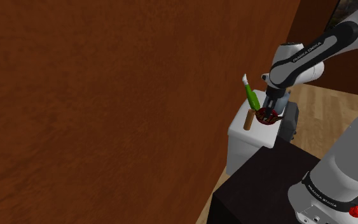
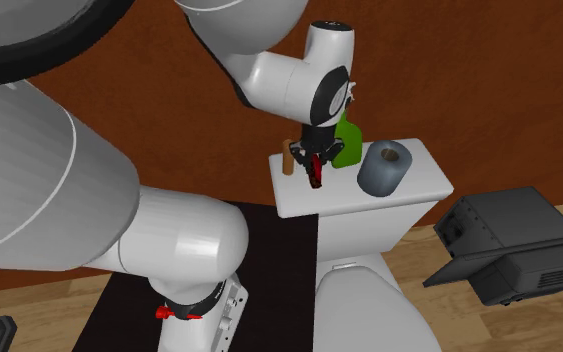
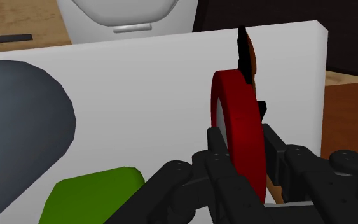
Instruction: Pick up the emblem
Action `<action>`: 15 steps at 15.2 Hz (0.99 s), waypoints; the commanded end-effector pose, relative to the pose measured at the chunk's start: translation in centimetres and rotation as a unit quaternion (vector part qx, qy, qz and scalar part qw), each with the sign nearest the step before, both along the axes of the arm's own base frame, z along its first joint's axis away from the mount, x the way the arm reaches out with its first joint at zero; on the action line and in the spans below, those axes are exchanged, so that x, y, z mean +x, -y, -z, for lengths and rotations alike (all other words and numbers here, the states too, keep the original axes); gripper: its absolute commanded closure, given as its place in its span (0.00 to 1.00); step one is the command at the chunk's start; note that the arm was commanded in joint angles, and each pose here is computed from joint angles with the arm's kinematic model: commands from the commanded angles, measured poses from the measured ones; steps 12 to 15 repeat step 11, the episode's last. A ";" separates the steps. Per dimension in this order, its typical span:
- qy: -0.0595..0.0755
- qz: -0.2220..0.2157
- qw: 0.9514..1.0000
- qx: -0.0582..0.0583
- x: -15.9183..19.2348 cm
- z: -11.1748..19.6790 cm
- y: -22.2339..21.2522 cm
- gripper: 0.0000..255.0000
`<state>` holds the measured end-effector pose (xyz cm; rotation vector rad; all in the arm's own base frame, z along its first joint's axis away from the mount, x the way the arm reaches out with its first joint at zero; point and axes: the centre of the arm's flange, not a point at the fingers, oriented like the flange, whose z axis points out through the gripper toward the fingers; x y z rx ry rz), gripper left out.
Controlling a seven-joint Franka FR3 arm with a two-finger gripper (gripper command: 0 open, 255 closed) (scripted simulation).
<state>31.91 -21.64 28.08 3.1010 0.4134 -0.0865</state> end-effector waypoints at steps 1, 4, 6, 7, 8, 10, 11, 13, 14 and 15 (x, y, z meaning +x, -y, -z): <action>0.000 0.000 1.000 0.000 0.1 -1.0 0.0 1.00; 0.000 0.000 1.000 0.000 0.1 -2.6 0.0 1.00; 0.000 0.000 1.000 0.000 0.1 -3.7 0.0 1.00; 0.000 0.000 1.000 0.000 0.1 -4.2 0.0 1.00; 0.000 0.000 1.000 0.000 0.1 -4.7 0.0 1.00; 0.000 0.000 1.000 0.000 0.1 -5.3 0.0 1.00; 0.000 0.000 1.000 0.000 0.1 -5.3 0.0 1.00; 0.000 0.000 1.000 0.000 0.1 -5.3 0.0 1.00; 0.000 0.000 1.000 0.000 0.1 -5.3 0.0 1.00; 0.000 0.000 1.000 0.000 0.1 -5.3 0.0 1.00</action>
